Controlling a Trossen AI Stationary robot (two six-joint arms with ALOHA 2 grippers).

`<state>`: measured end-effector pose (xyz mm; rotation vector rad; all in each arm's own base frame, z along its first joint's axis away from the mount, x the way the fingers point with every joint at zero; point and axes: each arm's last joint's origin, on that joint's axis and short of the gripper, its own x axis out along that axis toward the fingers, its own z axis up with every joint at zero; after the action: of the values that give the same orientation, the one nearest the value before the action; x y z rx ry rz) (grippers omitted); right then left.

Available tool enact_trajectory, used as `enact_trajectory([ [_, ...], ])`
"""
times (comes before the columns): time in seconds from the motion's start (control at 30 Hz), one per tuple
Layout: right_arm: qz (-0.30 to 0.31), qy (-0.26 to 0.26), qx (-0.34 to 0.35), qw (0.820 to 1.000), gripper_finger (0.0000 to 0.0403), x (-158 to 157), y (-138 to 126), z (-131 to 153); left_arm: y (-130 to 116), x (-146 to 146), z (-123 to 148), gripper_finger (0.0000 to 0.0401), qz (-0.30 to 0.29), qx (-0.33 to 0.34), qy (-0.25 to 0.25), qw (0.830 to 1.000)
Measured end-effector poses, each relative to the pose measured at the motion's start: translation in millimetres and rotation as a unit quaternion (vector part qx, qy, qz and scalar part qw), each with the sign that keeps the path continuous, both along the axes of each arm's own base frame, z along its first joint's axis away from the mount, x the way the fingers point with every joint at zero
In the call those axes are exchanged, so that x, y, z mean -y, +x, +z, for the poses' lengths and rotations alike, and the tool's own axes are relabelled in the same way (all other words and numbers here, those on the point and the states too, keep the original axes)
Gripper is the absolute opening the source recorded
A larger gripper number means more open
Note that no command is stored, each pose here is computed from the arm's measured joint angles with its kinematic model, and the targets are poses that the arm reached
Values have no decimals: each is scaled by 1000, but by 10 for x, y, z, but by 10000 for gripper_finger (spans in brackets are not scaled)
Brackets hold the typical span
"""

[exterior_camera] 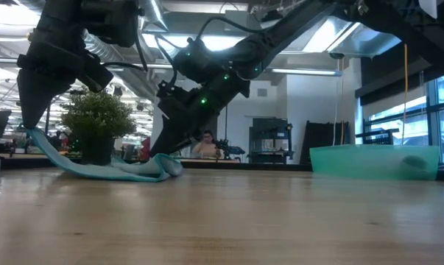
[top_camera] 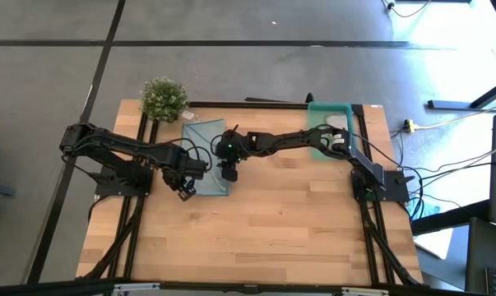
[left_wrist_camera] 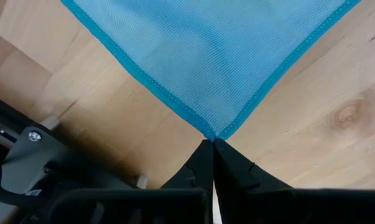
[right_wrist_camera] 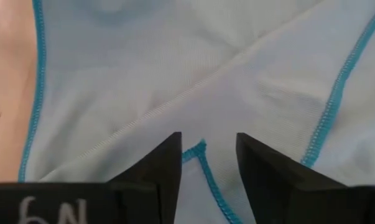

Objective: Roll microfiber towels into tight, uniform cylinder then place into a basket
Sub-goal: Fold the blue towel

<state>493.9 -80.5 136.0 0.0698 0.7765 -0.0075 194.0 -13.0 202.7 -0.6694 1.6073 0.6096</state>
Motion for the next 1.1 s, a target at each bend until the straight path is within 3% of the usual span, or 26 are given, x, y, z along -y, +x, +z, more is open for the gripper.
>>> enact_trajectory([
  [0.43,6,-15,-11,1000,147,-2,-45,-88,35,2,-2,0,0,18,-1,1000],
  [0.97,24,-31,-16,999,14,-4,-53,-96,43,2,-2,0,0,22,0,1000],
  [1.1,24,-32,-11,999,15,-4,-47,-90,43,3,-2,0,0,22,0,1000],
])
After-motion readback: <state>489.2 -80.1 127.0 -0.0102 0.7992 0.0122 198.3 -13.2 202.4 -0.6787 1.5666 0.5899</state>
